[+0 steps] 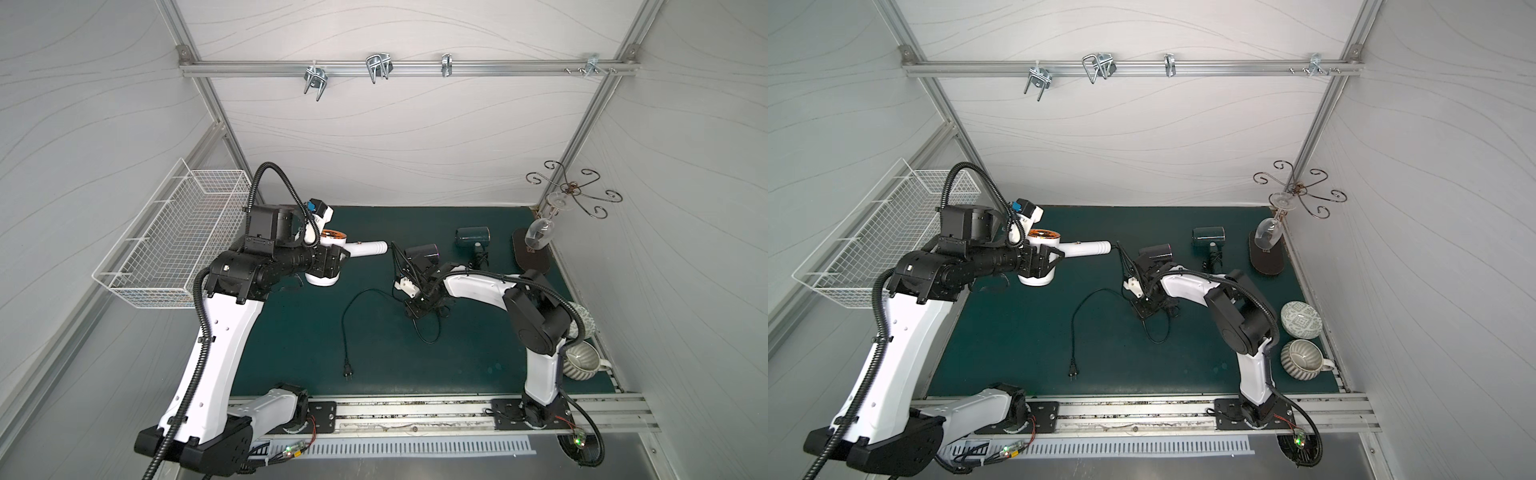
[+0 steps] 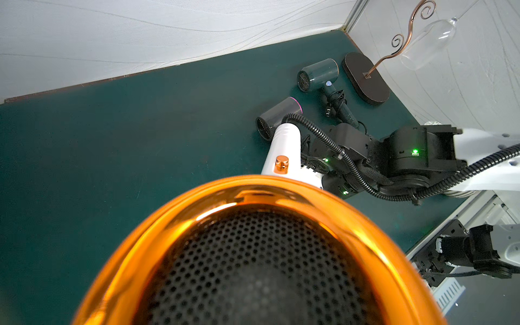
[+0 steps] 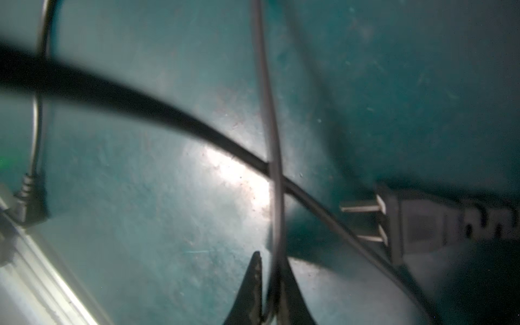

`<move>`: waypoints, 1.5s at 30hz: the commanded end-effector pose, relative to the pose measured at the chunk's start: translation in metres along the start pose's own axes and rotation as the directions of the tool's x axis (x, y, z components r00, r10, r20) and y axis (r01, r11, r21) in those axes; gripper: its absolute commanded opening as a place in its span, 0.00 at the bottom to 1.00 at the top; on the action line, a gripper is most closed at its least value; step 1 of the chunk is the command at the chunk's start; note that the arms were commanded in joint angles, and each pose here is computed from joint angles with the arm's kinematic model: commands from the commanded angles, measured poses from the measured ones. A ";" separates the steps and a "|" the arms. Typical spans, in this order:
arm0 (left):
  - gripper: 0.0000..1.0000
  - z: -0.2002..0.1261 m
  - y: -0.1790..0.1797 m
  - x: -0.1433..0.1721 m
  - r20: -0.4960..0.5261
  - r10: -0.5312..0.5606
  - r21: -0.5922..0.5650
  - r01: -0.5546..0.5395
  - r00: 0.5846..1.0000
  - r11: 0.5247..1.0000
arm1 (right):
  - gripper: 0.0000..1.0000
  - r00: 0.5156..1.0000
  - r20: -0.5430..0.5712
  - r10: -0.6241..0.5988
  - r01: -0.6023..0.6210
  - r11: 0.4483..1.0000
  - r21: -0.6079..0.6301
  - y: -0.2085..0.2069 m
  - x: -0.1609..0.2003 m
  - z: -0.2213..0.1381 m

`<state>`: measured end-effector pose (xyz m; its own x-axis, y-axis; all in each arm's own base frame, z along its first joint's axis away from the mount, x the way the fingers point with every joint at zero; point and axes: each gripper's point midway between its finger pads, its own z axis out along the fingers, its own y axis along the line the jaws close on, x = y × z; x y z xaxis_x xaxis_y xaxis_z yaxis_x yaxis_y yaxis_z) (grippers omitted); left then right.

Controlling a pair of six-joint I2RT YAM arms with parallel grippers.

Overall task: Wrap the cord around the hair dryer
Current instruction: Wrap the power cord around the hair dryer.

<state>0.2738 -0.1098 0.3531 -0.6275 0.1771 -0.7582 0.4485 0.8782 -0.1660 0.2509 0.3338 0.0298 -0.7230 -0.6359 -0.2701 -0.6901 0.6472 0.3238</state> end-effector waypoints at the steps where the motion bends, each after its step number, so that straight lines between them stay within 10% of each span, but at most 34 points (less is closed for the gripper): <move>1: 0.00 -0.014 -0.001 -0.025 0.118 0.049 -0.017 -0.047 0.992 0.999 | 0.00 0.999 0.043 -0.016 0.015 1.000 0.007 0.004 -0.010 -0.017; 26: 0.00 -0.002 0.046 -0.010 0.038 0.039 -0.218 -0.030 0.999 0.975 | 0.00 0.853 0.520 -0.046 0.047 0.999 0.011 0.035 -0.065 -0.291; 45: 0.00 -0.029 0.064 -0.032 0.114 0.060 -0.354 -0.016 0.992 0.935 | 0.00 0.741 0.669 -0.060 0.007 0.997 0.082 0.046 -0.066 -0.391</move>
<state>0.2895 -0.0568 0.3278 -0.6732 0.1915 -0.7142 0.2591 0.9658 0.0147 0.2920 0.2502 0.4101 -0.5032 -0.2269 -0.8339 -0.7014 0.6709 0.2407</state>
